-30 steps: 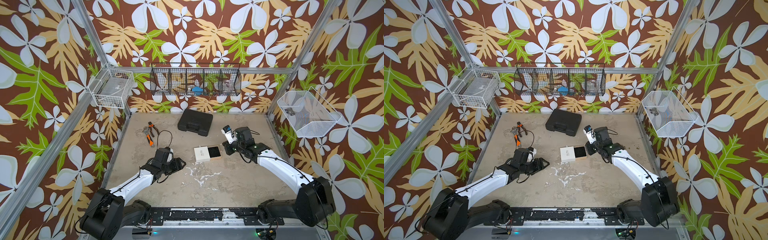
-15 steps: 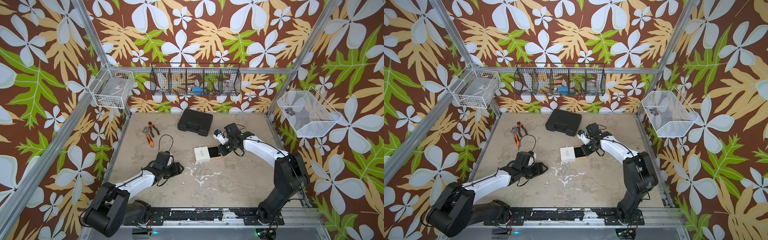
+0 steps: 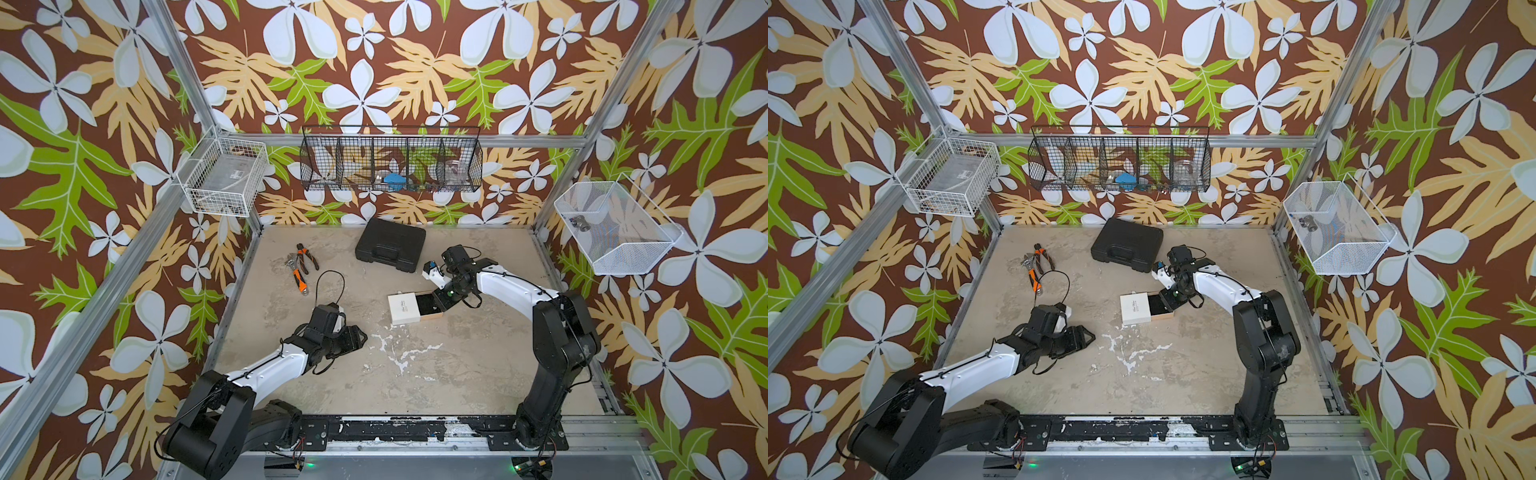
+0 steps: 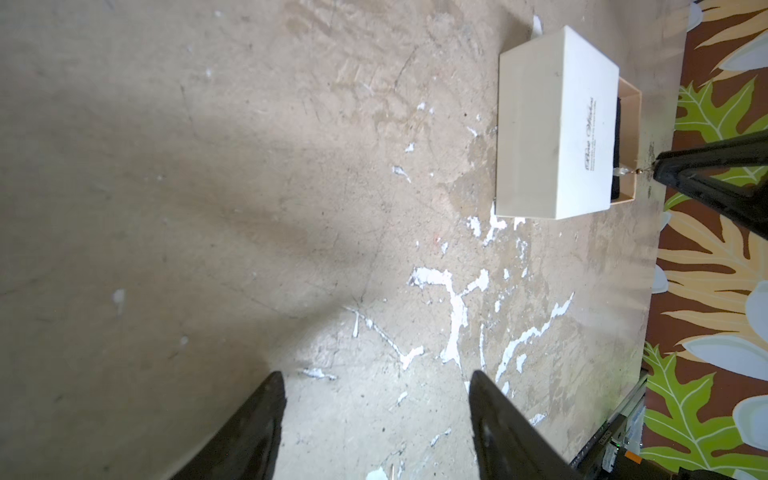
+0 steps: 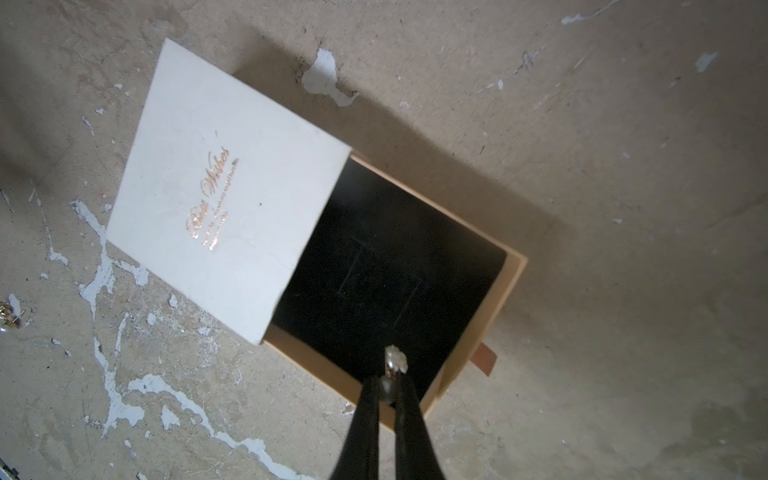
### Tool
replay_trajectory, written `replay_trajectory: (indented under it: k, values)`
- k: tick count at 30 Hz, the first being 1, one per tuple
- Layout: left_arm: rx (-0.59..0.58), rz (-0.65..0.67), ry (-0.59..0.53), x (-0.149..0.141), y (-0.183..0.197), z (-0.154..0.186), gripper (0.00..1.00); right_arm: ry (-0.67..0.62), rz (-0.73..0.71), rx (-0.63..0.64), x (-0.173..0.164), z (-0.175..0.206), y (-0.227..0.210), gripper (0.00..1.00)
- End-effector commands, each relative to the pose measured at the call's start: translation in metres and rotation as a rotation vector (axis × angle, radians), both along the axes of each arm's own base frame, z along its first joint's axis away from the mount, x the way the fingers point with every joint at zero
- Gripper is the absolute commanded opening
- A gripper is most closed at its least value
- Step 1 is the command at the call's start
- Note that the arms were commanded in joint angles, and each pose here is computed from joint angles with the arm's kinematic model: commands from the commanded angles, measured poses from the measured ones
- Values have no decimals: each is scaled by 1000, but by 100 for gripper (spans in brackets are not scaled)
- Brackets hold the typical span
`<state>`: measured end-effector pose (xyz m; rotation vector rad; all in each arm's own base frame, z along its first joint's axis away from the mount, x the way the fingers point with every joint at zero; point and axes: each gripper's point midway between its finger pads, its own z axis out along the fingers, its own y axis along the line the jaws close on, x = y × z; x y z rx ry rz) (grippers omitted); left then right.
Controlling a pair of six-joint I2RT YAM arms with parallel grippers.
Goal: Place the earrings into the drawer-style jewelry box
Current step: Insert the earring into the inner lining.
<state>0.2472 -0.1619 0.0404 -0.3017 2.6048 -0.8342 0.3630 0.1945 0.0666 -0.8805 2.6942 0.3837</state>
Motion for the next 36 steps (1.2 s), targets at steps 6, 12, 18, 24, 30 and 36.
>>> replay_trajectory:
  k: [6,12,18,24,30,36]
  values:
    - [8,-2,-32,6,0,5,71,25,1,-62,2,-11,-5,2]
    - [10,1,-31,6,1,5,71,24,8,-78,8,-13,-1,2]
    - [12,0,-32,6,1,6,71,26,15,-96,12,-16,4,2]
    - [11,-1,-33,6,1,6,71,17,8,-116,17,-16,3,2]
    - [11,-4,-32,6,0,6,71,28,8,-142,17,-22,1,2]
    - [12,-5,-30,6,0,5,71,33,18,-150,18,-23,3,2]
